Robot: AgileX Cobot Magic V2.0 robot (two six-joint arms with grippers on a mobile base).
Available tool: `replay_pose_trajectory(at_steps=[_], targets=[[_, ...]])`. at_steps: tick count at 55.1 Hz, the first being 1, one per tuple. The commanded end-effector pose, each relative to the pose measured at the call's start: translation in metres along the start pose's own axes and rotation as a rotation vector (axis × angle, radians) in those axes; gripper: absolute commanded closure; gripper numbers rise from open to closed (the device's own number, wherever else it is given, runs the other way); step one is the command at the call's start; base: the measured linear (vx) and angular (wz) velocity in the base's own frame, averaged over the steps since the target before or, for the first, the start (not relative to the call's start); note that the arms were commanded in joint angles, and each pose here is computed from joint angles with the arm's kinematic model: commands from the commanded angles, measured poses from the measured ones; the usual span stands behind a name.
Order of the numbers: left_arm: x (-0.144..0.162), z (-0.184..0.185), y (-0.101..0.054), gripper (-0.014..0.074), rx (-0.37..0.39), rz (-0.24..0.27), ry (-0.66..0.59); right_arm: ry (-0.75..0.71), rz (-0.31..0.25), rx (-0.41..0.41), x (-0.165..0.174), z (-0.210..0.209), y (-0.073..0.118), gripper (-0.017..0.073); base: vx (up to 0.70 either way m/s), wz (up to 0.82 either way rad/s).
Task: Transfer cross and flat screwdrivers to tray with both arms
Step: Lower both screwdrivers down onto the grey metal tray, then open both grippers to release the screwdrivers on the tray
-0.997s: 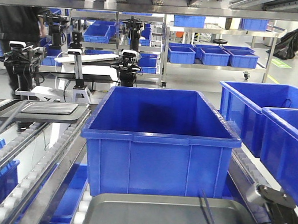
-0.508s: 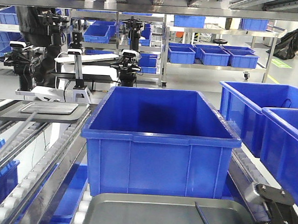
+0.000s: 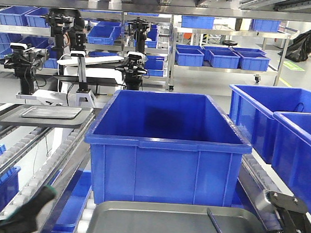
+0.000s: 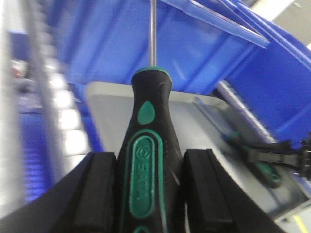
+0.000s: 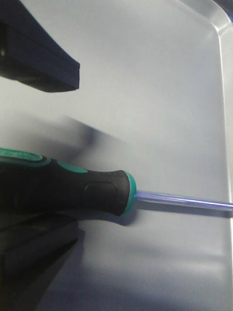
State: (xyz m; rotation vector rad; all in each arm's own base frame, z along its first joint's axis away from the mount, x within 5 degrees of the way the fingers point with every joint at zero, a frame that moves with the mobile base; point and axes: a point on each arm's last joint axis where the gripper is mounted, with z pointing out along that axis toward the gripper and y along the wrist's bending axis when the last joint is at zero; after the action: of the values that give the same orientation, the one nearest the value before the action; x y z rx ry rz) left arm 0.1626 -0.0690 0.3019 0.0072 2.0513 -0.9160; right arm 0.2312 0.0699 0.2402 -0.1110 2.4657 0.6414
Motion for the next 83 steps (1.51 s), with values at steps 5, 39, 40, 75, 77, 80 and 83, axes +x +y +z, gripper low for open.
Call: replay_pose_trajectory(at_steps=[5, 39, 40, 75, 77, 80, 83], targets=[[-0.007, 0.018, -0.012, 0.0589, 0.041, -0.049, -0.024, -0.056, -0.016, -0.01, -0.009, -0.008, 0.006, -0.0022, 0.0, 0.0], [0.026, 0.117, -0.046, 0.0589, 0.001, -0.04, 0.169, -0.034, -0.017, -0.022, -0.007, -0.008, 0.006, -0.0022, 0.0, 0.0], [0.027, 0.121, -0.046, 0.0589, 0.0, -0.039, 0.177, -0.031, -0.018, -0.023, -0.007, -0.008, 0.006, -0.0022, 0.0, 0.0], [0.054, 0.146, -0.052, 0.0043, 0.0, 0.02, 0.286, -0.02, -0.05, -0.005, -0.006, -0.008, 0.005, -0.0022, 0.0, 0.0], [0.053, 0.146, -0.054, 0.002, 0.007, 0.021, 0.289, -0.018, -0.051, -0.005, -0.006, -0.008, 0.005, -0.0022, 0.0, 0.0], [0.052, 0.146, -0.056, 0.0001, 0.022, 0.022, 0.294, -0.013, -0.054, -0.006, -0.005, -0.008, 0.005, -0.0022, 0.0, 0.0], [0.049, 0.146, -0.061, 0.0, 0.046, 0.029, 0.293, -0.003, -0.062, -0.012, -0.004, -0.008, 0.005, -0.0022, 0.0, 0.0]])
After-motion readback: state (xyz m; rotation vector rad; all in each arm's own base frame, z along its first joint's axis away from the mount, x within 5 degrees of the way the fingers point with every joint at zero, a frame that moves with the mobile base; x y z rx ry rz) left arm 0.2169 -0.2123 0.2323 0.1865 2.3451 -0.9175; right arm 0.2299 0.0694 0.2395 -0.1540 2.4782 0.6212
